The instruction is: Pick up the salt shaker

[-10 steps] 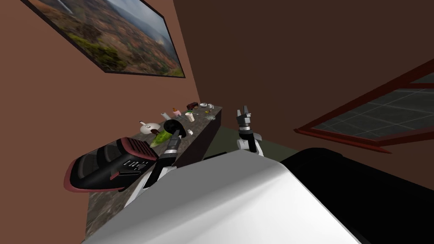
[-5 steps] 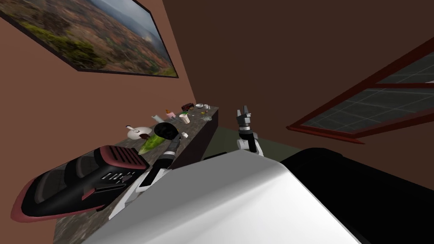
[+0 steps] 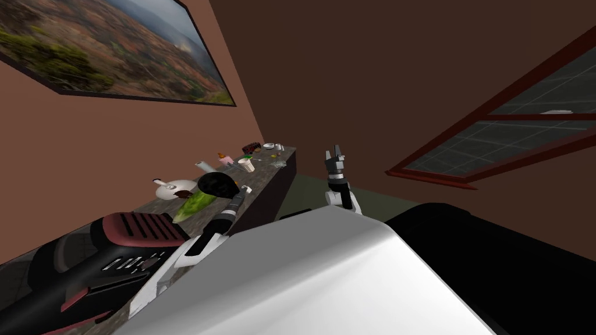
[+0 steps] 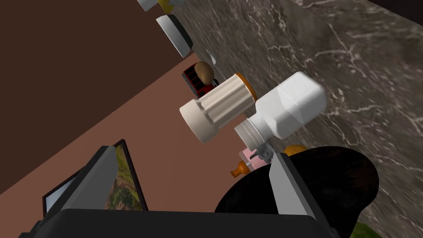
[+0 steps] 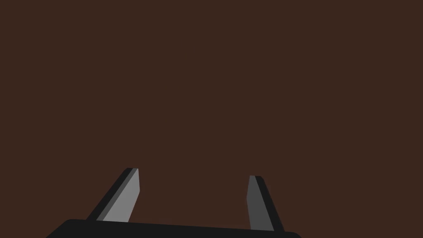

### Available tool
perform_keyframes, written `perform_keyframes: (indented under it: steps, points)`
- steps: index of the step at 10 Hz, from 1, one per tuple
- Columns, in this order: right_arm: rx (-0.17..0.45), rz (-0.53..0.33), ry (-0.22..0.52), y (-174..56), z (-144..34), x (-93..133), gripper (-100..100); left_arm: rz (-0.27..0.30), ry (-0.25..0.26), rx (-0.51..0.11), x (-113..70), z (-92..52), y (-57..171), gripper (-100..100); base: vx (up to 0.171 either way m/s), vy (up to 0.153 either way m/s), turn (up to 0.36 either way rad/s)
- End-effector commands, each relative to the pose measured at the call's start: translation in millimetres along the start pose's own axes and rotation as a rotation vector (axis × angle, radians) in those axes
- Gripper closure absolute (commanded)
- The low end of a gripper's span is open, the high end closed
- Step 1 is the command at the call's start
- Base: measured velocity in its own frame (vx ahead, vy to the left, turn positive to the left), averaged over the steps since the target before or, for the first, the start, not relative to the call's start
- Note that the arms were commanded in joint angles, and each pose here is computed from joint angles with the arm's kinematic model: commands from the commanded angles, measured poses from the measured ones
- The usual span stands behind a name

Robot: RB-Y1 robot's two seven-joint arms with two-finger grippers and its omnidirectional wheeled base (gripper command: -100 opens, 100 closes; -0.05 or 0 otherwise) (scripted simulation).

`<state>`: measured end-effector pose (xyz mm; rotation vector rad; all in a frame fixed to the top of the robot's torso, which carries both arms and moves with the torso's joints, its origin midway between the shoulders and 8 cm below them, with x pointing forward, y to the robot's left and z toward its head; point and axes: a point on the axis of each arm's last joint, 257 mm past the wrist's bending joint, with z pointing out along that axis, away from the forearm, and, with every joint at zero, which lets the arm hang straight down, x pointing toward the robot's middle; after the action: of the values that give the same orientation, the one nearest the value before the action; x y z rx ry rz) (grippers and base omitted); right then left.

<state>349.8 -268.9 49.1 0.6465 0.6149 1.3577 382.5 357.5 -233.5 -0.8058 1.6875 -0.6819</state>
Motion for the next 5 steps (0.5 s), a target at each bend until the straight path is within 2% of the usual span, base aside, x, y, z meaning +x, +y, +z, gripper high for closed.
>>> perform_keyframes:
  steps: [1, 5]
  points:
    - [0.0, 0.0, 0.0, 0, 0.0, 0, 0, 0.035, 0.015, -0.054, -5.2, -0.1, 18, -100, 0.013, -0.053, -0.101]
    - [0.0, 0.0, 0.0, 0, 0.0, 0, 0, 0.129, 0.042, -0.194, -24.0, -3.3, 63, -100, 0.021, -0.062, -0.122]
